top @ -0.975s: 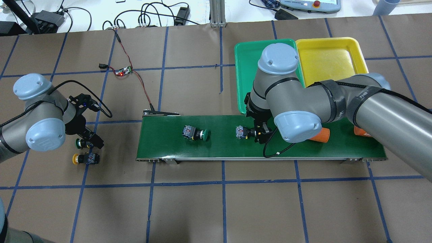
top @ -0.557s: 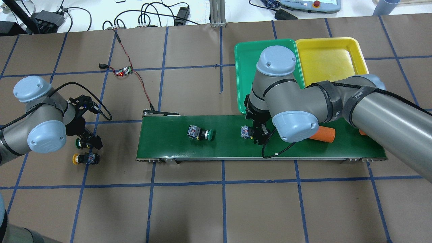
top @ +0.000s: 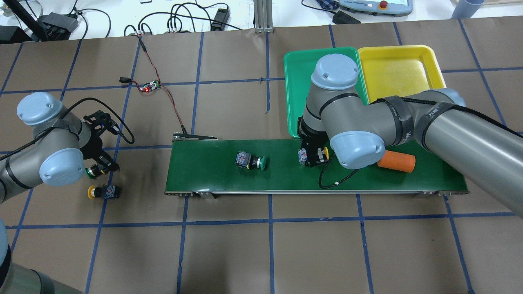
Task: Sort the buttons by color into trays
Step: 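Lift button into yellow tray with right gripper while left carries button to belt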
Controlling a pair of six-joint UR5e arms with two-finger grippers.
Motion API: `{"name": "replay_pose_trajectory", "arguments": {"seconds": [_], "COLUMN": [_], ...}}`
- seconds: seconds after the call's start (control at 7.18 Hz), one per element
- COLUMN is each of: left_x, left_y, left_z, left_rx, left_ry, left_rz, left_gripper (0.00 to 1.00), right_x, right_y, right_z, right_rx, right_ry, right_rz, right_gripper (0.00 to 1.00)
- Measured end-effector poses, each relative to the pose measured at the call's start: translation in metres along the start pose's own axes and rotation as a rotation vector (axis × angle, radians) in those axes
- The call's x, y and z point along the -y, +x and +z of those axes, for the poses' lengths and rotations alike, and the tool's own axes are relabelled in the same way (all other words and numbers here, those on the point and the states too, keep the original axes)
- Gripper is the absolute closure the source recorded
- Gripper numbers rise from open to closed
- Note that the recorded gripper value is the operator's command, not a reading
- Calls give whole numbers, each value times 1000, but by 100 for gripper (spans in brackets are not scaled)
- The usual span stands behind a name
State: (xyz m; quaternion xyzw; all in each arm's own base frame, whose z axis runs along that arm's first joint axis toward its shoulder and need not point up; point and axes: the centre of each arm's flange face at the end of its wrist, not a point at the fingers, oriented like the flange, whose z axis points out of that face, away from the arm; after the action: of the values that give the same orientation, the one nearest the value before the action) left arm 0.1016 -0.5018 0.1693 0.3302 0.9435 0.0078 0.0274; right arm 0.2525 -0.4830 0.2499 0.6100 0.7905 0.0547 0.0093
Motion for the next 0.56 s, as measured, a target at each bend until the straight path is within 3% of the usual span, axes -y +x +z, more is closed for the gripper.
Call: {"name": "replay_pose_trajectory", "arguments": {"seconds": [0.28,0.56], "left_x": [6,23], "left_y": [4,26], "left_z": [-13,-46], "left_rx": [10,-33], "left_ry": [16,105], "left_rz": [12,44], "left_gripper": [91,91], "right_x": [10,49], "right_y": [-4,-17], "right_z": [-14,-43], "right_rx": [23,36], "right_ry": [23,66], "right_rz": [-22,-45], "right_gripper": [100,100]}}
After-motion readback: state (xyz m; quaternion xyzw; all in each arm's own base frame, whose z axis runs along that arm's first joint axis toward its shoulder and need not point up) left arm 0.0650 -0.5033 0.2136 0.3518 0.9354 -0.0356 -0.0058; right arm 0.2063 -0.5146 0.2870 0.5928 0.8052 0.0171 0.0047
